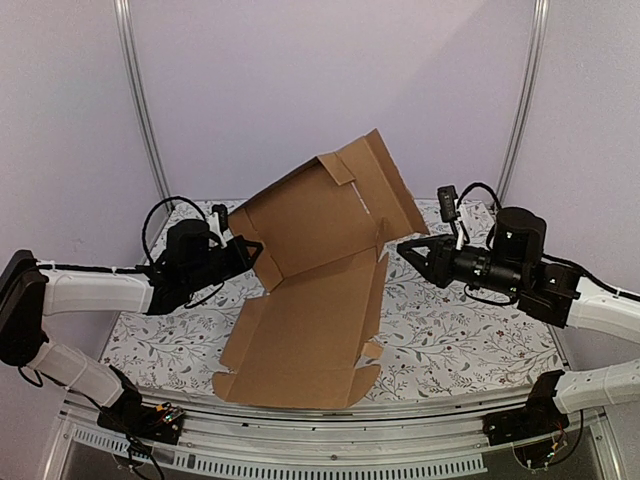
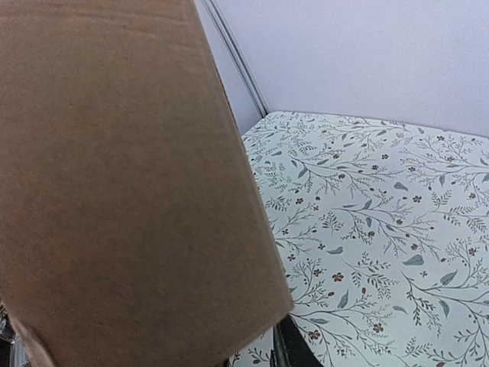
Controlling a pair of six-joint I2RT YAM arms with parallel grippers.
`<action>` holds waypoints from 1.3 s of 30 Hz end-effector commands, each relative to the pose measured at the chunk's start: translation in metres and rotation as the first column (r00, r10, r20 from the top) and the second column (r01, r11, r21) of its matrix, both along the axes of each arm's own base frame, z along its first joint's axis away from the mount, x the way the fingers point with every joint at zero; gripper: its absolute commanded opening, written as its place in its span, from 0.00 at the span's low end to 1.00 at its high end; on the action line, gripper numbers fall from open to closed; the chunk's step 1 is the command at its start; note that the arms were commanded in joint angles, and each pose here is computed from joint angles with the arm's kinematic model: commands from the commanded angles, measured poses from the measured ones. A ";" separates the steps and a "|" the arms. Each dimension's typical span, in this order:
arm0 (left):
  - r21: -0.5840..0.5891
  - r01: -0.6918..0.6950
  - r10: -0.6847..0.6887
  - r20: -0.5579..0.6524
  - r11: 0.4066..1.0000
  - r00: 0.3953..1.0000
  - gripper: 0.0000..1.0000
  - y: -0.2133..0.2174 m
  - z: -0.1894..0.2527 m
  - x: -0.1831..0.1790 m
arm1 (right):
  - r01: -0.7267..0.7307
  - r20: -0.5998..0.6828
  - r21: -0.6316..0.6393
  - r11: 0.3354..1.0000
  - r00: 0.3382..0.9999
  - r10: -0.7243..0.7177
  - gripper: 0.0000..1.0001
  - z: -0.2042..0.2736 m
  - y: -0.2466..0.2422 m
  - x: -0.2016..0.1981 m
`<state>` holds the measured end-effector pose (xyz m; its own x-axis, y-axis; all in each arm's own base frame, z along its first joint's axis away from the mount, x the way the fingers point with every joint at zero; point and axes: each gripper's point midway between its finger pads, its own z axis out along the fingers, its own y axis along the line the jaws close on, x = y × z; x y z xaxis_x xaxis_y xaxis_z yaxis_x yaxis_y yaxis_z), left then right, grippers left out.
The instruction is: Fold the paper box
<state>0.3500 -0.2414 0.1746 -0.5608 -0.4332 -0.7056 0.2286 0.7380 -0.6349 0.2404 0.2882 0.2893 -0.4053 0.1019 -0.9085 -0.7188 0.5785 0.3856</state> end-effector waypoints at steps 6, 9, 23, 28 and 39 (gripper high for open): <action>0.062 -0.036 0.030 0.103 0.997 0.994 0.00 0.009 0.015 0.006 | 0.047 -0.089 -0.177 0.983 0.994 -0.063 0.27 -0.053 -0.029 -0.013; 0.098 -0.049 0.038 0.118 0.994 0.992 0.00 0.013 0.014 0.008 | 0.059 -0.105 -0.272 0.961 0.990 -0.091 0.28 -0.072 -0.041 -0.016; 0.234 -0.171 0.146 0.121 0.957 0.982 0.00 0.040 -0.012 0.015 | -0.103 -0.190 -0.200 0.974 0.980 0.064 0.27 -0.065 -0.034 -0.052; 0.231 -0.192 0.175 0.096 0.954 0.980 0.00 0.043 -0.020 0.015 | -0.097 -0.222 -0.105 0.990 0.972 0.072 0.45 -0.058 -0.025 -0.050; 0.228 -0.225 0.212 0.081 0.947 0.974 0.00 0.049 -0.024 0.015 | -0.025 -0.382 0.012 1.000 0.924 0.028 0.53 -0.050 0.009 -0.028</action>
